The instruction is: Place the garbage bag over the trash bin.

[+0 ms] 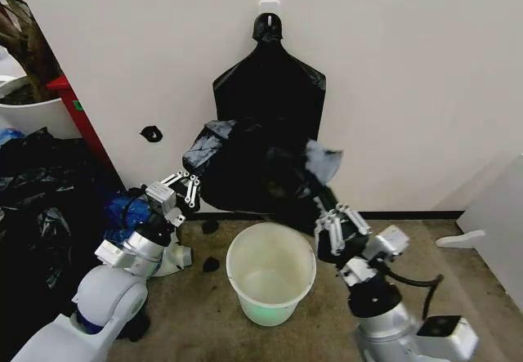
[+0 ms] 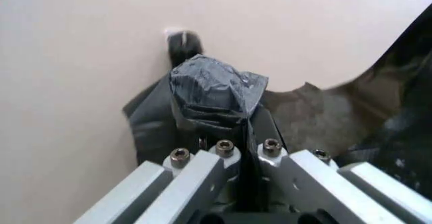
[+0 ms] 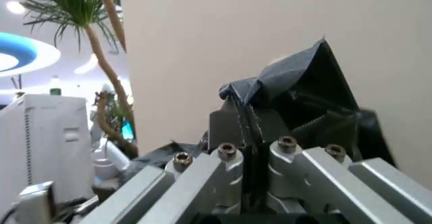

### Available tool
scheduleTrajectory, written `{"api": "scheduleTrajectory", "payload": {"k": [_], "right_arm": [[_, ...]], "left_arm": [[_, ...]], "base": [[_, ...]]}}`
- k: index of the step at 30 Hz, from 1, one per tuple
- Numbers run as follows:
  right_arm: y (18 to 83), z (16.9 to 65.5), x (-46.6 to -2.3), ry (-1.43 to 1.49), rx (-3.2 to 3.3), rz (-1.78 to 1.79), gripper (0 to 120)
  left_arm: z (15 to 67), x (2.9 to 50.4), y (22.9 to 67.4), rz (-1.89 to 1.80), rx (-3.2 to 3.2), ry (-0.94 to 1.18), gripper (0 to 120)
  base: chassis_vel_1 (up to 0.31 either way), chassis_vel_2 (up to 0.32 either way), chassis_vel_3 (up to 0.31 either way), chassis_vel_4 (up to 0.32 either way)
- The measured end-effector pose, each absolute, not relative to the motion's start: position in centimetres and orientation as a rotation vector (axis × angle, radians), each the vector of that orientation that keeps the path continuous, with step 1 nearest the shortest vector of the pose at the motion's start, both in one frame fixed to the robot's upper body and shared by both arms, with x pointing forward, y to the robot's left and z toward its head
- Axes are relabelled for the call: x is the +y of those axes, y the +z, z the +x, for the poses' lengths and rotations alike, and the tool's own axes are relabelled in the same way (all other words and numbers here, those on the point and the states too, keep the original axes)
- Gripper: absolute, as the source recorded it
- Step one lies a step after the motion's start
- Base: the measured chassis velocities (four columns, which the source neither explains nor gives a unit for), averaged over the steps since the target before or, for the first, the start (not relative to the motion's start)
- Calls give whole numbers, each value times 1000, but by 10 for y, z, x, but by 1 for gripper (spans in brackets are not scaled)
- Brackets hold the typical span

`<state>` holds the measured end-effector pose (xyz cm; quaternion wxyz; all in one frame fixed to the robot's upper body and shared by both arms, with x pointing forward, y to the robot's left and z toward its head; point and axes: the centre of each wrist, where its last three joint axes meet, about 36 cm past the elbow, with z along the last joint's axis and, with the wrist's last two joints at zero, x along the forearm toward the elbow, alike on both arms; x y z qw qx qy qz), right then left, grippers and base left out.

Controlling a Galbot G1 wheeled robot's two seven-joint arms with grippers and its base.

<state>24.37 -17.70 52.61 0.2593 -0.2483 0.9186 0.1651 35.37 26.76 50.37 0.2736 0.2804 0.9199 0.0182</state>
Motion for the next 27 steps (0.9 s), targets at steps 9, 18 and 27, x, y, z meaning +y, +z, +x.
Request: {"api": "scheduleTrajectory", "payload": {"k": [9,18,27], "right_arm": [[523,253,-179,462,2494,-648,0],[496,277,-181,478,2554,-620,0],[452,301,-175,549,2683,-589,0]], "left_arm": [[348,260,509,780,2467,53,0],[342,245,474,753,2542,-7,0],[334,236,451,755,2581,-35,0]], "base": [[0,0,0,0],[0,0,0,0],[0,0,0,0]]}}
